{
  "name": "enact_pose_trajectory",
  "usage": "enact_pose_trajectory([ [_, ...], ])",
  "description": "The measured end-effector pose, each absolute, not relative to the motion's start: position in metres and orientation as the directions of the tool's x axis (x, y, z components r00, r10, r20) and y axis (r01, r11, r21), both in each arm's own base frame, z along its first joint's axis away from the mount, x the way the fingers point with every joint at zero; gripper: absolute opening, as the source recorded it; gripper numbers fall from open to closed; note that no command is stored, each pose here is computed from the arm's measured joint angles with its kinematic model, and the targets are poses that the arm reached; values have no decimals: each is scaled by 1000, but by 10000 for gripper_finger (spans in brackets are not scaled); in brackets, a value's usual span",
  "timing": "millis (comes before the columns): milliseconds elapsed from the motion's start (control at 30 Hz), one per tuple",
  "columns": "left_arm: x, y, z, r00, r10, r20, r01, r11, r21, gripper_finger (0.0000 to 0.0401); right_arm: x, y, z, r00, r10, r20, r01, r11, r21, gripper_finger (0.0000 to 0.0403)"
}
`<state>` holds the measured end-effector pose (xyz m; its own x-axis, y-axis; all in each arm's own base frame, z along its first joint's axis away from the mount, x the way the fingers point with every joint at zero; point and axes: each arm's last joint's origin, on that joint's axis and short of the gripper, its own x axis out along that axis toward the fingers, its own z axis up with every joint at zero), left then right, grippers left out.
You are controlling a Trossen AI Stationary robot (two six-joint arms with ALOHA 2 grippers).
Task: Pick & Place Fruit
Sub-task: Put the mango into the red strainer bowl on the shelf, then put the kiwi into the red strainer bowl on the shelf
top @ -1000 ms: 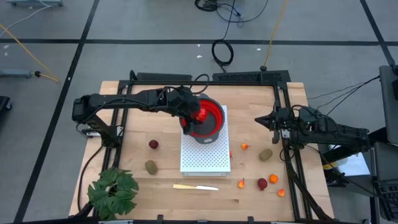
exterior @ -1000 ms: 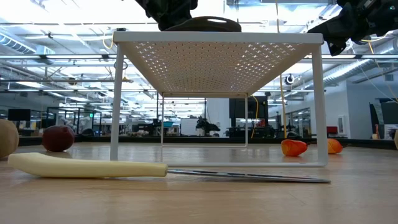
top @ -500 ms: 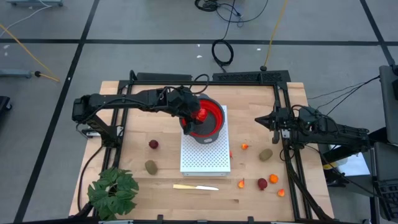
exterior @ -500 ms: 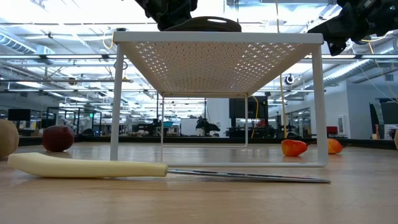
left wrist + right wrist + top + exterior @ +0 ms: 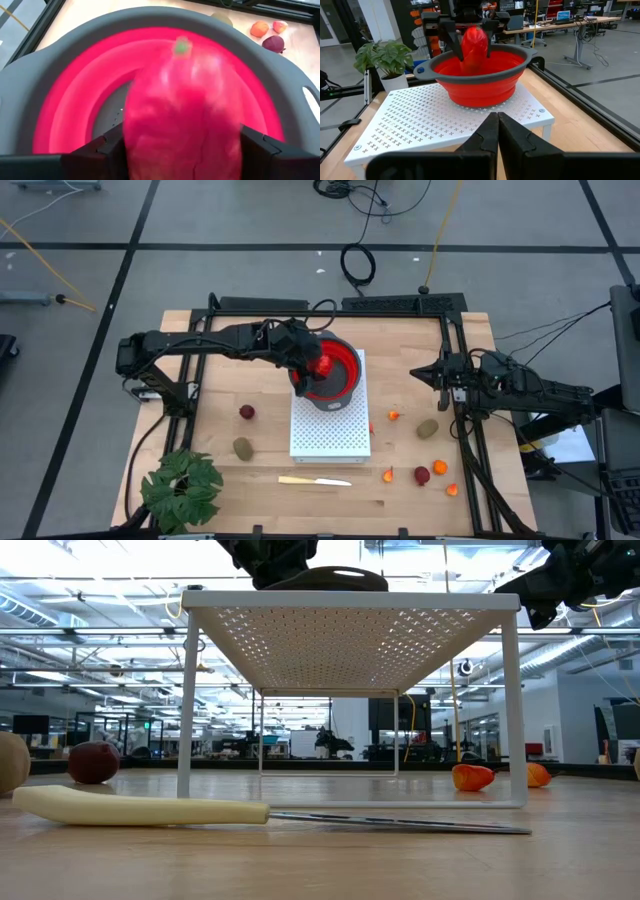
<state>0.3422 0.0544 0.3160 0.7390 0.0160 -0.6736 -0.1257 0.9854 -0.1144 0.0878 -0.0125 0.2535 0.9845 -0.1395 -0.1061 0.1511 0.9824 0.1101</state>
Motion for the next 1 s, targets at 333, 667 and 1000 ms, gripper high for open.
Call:
enact_pose_trajectory([
  [333,343,56,321,764,60,-642,-119,992,-49,280,88,-13,254,984,-140,-106,151,982,110,4],
  [667,337,56,364,780,89,-620,-142,989,-37,257,88,-13,254,985,-140,-106,151,982,110,4],
  [1000,299,34,390,533,19,-846,-291,943,-162,226,88,-13,254,985,-140,-106,151,982,110,4],
])
